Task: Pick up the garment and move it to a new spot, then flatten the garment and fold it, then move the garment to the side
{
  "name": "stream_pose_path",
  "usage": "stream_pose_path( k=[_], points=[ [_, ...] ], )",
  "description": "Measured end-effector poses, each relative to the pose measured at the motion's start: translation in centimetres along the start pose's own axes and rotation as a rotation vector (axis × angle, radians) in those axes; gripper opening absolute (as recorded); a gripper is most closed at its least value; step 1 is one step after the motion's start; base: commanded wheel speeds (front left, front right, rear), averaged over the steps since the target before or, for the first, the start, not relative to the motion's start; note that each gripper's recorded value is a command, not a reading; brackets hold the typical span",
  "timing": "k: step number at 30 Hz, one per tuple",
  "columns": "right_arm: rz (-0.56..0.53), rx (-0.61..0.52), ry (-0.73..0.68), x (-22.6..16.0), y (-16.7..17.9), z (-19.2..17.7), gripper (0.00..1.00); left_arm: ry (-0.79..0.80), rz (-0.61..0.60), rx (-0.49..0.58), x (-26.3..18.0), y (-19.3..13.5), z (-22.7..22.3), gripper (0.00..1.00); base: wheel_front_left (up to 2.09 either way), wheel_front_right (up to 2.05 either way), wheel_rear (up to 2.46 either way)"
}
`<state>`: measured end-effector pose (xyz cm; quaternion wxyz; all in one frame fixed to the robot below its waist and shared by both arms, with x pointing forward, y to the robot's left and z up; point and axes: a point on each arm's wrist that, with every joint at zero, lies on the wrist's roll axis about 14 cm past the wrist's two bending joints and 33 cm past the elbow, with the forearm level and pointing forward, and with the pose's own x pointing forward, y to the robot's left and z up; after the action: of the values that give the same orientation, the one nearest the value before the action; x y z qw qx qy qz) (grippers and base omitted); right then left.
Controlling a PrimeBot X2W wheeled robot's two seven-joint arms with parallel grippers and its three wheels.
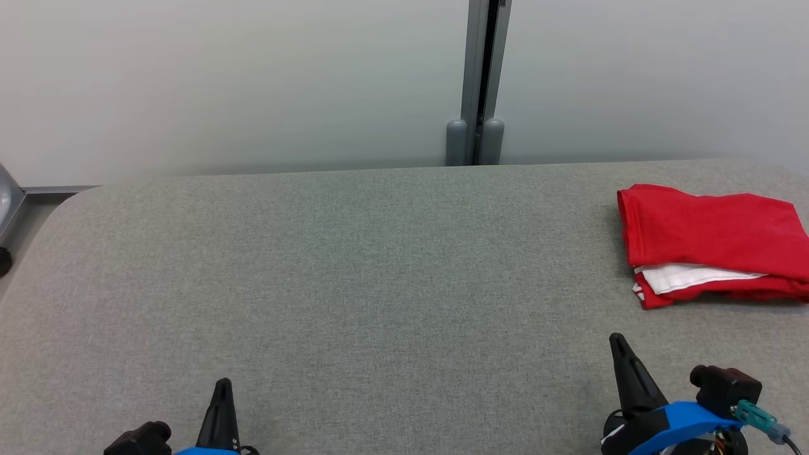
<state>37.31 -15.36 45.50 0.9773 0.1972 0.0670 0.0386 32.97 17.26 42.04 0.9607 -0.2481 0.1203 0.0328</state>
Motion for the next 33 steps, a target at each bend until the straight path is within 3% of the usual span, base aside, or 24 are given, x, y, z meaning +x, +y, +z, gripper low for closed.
stream_pose_path(
  k=[33],
  points=[
    [-0.068, 0.485, -0.045, 0.2, -1.7, 2.0, 0.0, -0.033, -0.009, -0.446, 1.8, -0.2, 3.1, 0.0, 0.0, 0.0, 0.0]
  ],
)
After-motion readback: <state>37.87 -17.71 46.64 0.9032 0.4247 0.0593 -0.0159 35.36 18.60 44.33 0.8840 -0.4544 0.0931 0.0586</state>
